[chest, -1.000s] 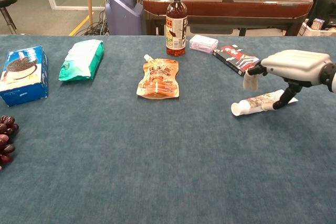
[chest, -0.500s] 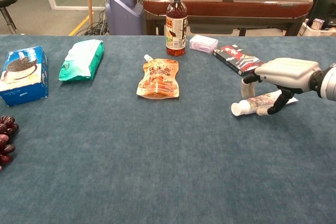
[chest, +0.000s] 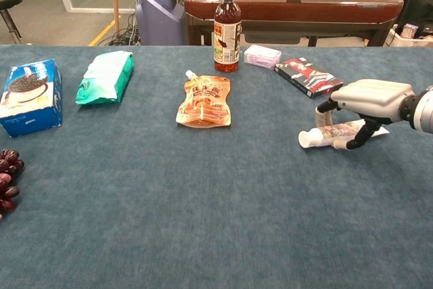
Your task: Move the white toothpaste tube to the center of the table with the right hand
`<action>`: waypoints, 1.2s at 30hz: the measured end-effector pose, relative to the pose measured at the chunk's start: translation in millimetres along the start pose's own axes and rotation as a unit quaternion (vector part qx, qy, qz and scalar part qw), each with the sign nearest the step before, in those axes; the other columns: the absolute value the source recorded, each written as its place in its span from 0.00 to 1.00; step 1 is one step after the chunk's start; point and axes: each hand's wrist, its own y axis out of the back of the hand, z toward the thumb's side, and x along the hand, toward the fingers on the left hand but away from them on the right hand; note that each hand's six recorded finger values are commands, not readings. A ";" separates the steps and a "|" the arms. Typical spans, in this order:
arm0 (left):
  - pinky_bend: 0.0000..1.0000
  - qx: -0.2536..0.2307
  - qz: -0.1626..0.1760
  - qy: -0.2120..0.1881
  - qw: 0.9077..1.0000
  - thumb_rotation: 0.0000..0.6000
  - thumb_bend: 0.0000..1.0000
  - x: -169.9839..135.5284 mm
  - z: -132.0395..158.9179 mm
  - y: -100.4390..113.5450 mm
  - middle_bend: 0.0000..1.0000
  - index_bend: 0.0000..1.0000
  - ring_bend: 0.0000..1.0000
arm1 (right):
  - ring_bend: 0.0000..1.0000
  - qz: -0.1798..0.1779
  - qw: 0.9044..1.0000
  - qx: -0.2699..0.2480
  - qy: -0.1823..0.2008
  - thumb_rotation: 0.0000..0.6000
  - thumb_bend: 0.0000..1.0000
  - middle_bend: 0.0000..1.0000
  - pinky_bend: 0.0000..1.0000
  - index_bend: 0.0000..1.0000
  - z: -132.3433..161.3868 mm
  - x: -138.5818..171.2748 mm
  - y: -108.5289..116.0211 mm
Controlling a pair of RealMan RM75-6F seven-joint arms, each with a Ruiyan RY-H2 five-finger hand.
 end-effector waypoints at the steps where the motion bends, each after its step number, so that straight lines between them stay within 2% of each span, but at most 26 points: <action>1: 0.11 0.000 0.000 0.000 1.000 1.00 0.25 0.1 -0.1 0.0 0.33 0.16 0.32 | 0.27 0.000 1.000 -0.001 -0.001 1.00 0.38 0.45 0.24 0.43 -0.3 0.2 -0.3; 7: 0.11 -0.002 0.000 0.000 1.000 1.00 0.25 0.0 -0.7 -1.0 0.33 0.16 0.32 | 0.31 0.004 1.000 -0.002 -0.002 1.00 0.45 0.49 0.24 0.49 -1.1 0.7 -3.2; 11: 0.11 -0.003 0.000 0.001 1.000 1.00 0.25 -0.2 -1.2 -0.7 0.33 0.16 0.32 | 0.35 0.005 1.000 -0.003 -0.002 1.00 0.54 0.54 0.25 0.54 -1.3 -0.4 -2.7; 18: 0.11 -0.003 -0.001 -0.004 1.000 1.00 0.25 1.9 -0.8 0.9 0.33 0.16 0.32 | 0.50 0.004 1.000 -0.011 0.007 1.00 0.70 0.65 0.33 0.70 2.8 -2.4 3.9; 22: 0.11 0.000 -0.006 -0.019 1.000 1.00 0.25 7.3 3.8 1.9 0.33 0.16 0.32 | 0.56 0.007 1.000 -0.012 0.017 1.00 0.77 0.70 0.39 0.78 7.0 -3.7 9.2; 29: 0.11 0.010 -0.017 -0.058 0.998 1.00 0.25 23.0 16.6 4.8 0.33 0.16 0.32 | 0.61 0.021 0.999 -0.019 0.034 1.00 0.84 0.74 0.42 0.83 15.3 -6.4 21.8; 36: 0.11 0.024 -0.037 -0.110 0.993 1.00 0.25 44.9 35.7 7.4 0.33 0.16 0.32 | 0.64 0.029 0.997 -0.018 0.067 1.00 0.86 0.77 0.43 0.87 31.3 -9.8 51.2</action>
